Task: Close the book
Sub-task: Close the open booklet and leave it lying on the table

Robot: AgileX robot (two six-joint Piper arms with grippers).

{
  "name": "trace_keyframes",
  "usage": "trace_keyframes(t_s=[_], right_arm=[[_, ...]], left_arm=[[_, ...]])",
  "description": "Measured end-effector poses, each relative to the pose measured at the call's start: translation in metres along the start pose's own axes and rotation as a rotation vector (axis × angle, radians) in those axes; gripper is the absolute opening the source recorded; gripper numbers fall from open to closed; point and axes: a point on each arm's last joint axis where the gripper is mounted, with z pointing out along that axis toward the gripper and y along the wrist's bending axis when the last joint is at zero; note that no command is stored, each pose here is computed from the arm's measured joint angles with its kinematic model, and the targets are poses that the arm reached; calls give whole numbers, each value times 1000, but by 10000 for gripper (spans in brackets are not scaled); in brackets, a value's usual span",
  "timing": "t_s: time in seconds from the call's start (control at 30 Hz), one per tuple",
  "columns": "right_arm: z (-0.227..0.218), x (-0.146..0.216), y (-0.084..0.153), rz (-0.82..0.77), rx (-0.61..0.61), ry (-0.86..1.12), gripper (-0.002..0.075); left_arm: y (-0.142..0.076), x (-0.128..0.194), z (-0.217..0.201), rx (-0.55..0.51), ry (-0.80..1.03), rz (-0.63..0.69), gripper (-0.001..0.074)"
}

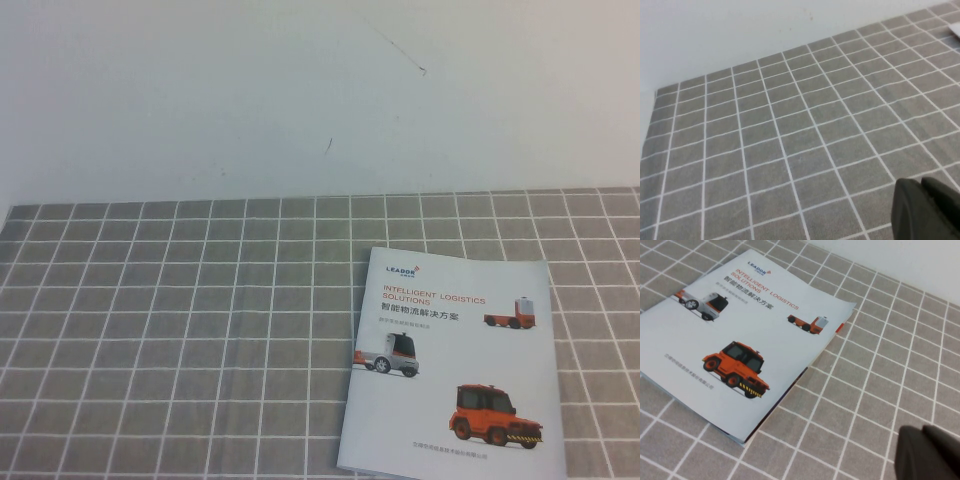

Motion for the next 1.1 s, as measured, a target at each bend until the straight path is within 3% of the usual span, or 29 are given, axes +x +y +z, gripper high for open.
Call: trace_keyframes(t_s=[0.27,0.5,1.1], right_arm=[[0,0,0,2,-1,-1,-2],[0,0,0,3,-3,-2,-2],[0,0,0,3,-3,-2,-2]], left_arm=[[0,1,0,-5,11,-1,-3],[1,1,0,-18,12,-144,-3],[2,1,-1,-27,11,-180,-3]])
